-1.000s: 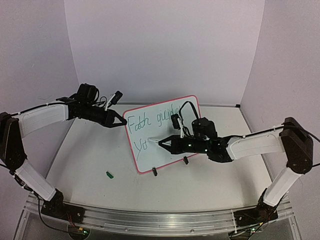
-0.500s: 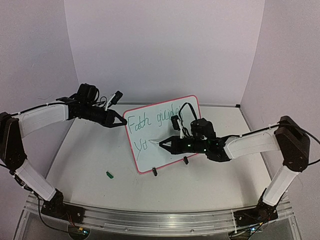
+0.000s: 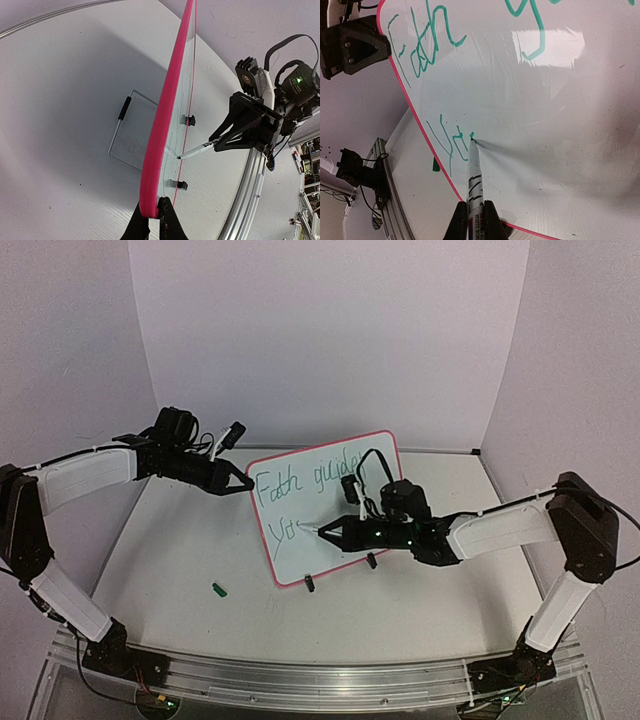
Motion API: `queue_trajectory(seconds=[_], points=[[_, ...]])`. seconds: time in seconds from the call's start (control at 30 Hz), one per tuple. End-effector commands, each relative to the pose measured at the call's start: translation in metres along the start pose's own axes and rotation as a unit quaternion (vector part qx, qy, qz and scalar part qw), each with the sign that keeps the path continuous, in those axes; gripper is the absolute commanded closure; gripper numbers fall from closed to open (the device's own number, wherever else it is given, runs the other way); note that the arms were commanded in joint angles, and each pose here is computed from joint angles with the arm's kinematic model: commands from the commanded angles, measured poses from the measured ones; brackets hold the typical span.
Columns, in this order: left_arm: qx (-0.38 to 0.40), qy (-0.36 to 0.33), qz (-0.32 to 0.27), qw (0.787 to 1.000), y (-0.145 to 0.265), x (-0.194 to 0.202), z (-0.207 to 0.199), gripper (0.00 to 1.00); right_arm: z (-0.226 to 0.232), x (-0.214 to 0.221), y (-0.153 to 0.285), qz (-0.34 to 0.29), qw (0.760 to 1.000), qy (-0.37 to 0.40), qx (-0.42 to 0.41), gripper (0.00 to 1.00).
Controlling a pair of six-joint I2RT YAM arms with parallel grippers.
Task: Write a sentence on the whiteboard
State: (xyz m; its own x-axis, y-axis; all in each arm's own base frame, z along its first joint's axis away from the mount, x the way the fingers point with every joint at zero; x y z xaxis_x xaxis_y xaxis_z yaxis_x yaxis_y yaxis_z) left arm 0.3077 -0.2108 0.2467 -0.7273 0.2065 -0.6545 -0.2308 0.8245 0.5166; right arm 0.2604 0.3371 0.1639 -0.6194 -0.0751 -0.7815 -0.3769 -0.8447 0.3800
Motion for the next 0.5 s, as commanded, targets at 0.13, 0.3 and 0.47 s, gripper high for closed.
queue_trajectory(seconds=[0.13,0.3,0.47], points=[[-0.034,0.010,0.099,0.994,-0.024,0.045,0.011,1.00,-0.007,0.008,0.008,-0.003,1.000,-0.012,0.019,1.00],[-0.034,0.011,0.100,0.994,-0.024,0.045,0.012,1.00,-0.004,0.000,0.012,-0.014,1.000,-0.005,0.022,1.00],[-0.034,0.010,0.099,0.994,-0.024,0.045,0.011,1.00,-0.002,-0.013,0.018,-0.027,0.999,0.005,0.030,1.00]])
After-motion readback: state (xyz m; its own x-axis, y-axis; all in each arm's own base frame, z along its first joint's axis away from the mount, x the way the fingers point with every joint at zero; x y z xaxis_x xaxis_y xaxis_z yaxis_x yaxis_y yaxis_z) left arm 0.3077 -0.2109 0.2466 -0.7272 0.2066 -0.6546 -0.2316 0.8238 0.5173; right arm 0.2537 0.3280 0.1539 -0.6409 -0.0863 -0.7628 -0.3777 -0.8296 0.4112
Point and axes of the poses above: each gripper's point midway between its finger pads, its own y axis back along the fingers, its own z axis along the line the jaws close on, x = y × z, the point moved 7 cm from there along y, back along the fingers, and after that the axes turned 8 degrees about y, right-handed, at the moved point
